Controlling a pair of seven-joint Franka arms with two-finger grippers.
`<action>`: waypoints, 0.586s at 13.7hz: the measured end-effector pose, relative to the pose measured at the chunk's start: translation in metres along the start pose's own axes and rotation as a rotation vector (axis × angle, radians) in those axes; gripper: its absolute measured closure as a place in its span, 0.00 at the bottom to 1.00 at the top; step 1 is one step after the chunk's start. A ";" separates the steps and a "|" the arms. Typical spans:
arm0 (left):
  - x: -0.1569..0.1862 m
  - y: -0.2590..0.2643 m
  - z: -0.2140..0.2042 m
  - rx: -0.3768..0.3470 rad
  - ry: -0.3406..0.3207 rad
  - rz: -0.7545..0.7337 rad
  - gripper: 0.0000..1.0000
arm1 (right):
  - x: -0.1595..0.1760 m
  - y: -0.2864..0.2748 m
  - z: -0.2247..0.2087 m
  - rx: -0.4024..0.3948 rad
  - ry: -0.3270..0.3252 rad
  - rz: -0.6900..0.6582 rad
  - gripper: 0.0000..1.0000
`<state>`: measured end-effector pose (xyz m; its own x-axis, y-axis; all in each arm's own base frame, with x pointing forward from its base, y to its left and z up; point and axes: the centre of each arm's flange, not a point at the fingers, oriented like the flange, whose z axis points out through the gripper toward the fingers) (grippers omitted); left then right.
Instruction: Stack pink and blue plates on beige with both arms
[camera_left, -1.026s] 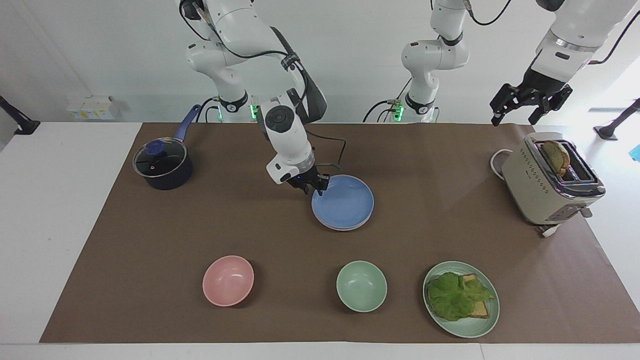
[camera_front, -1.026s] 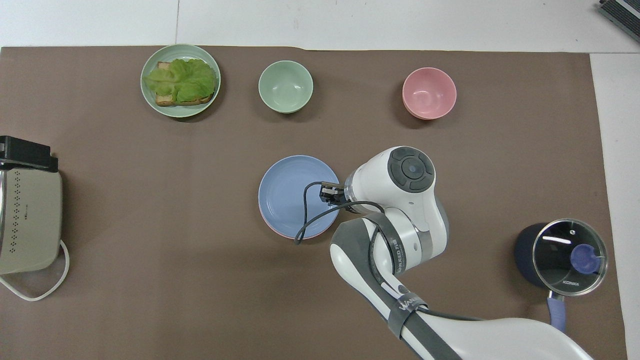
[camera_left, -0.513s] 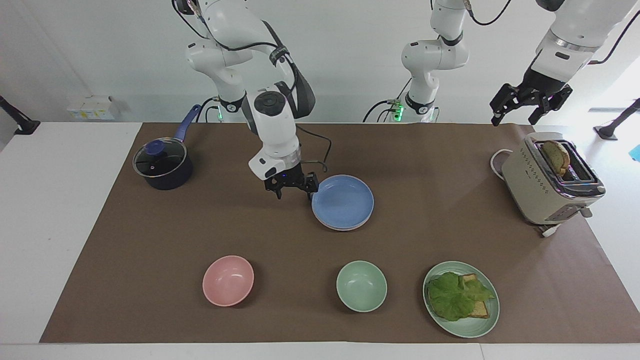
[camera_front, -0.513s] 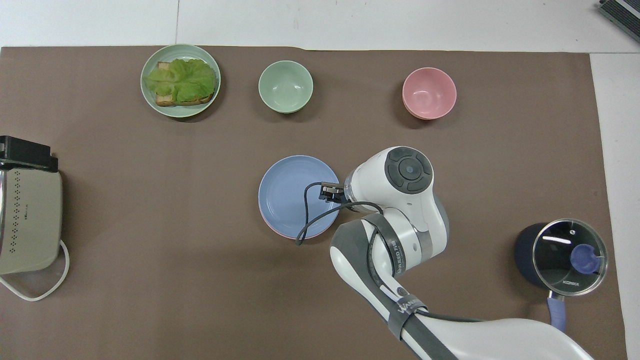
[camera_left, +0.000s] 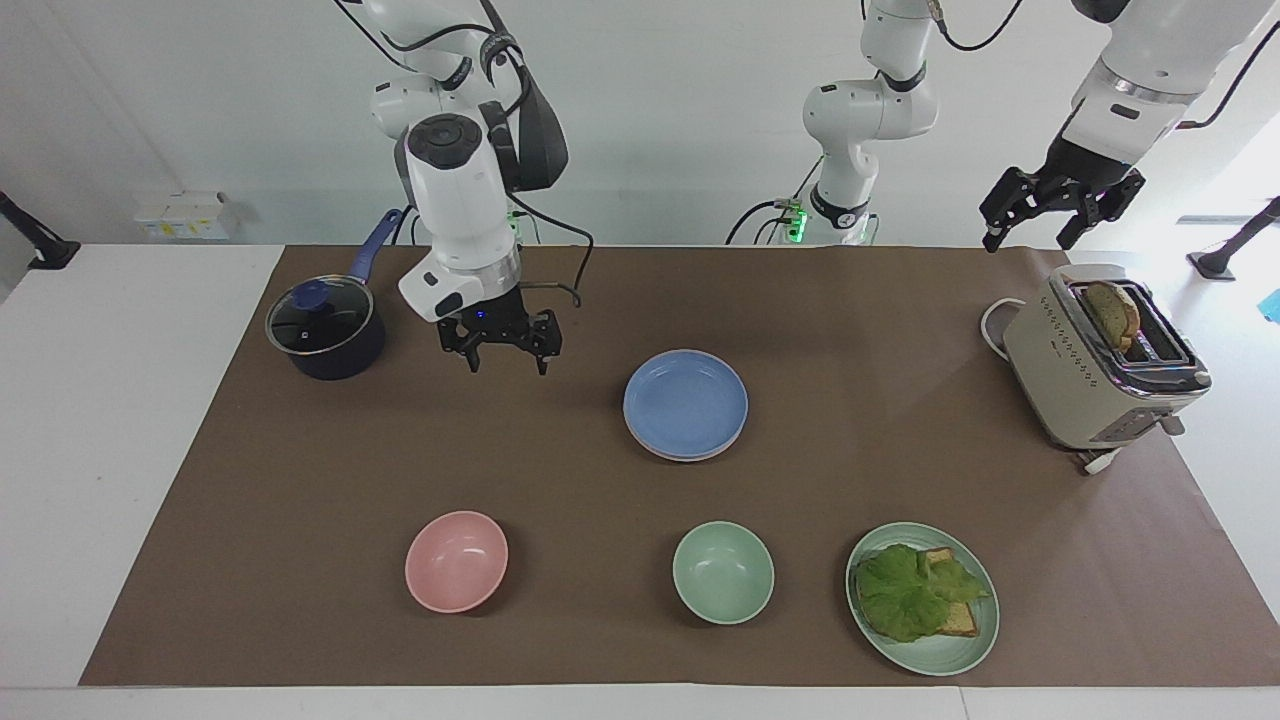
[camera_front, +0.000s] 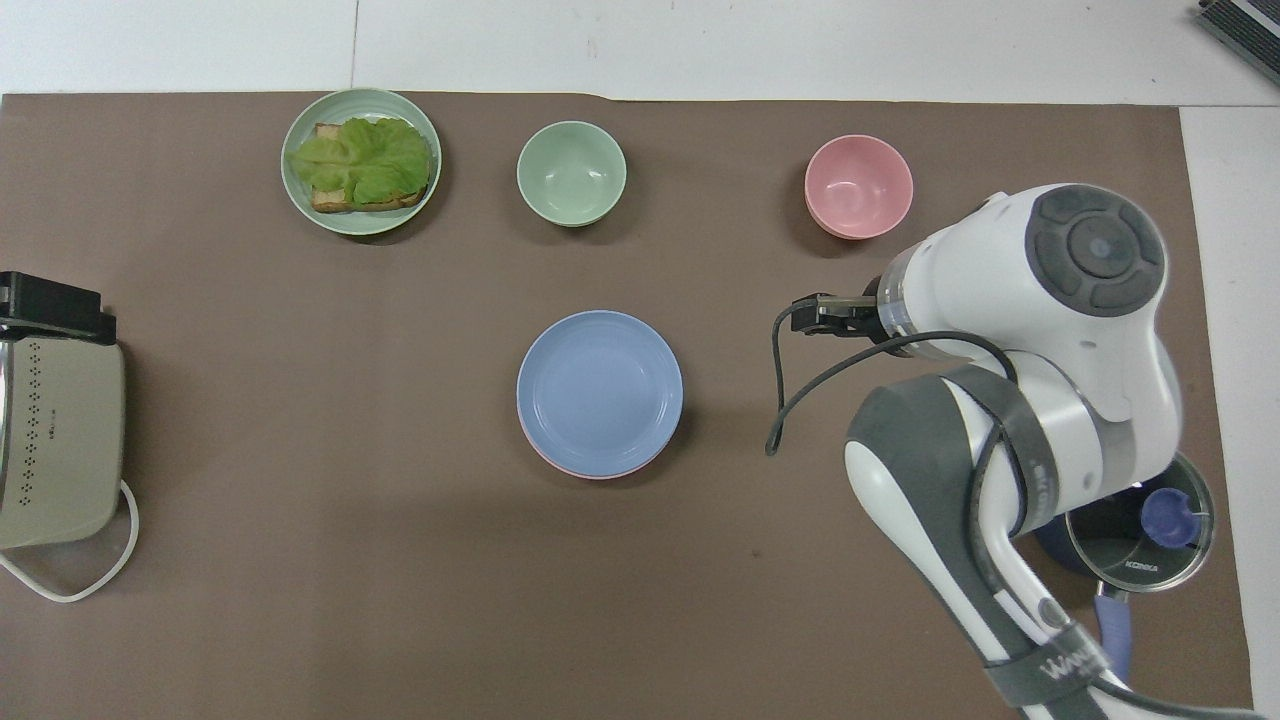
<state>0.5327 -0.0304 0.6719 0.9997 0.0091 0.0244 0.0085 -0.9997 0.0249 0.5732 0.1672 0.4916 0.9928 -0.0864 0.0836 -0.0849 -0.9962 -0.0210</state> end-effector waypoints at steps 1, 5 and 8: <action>0.000 0.000 0.000 0.000 0.000 0.000 0.00 | -0.001 0.008 -0.010 -0.005 -0.003 0.001 0.00; 0.000 0.000 0.000 0.000 0.000 0.000 0.00 | -0.004 0.059 -0.045 -0.020 -0.016 -0.005 0.00; 0.000 0.000 0.000 0.000 0.000 0.000 0.00 | -0.006 0.099 -0.068 -0.028 -0.023 -0.004 0.00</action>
<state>0.5327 -0.0304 0.6719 0.9997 0.0091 0.0244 0.0085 -0.9997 0.0249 0.5531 0.0684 0.5568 0.9948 -0.0823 0.0607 -0.0829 -0.9965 0.0074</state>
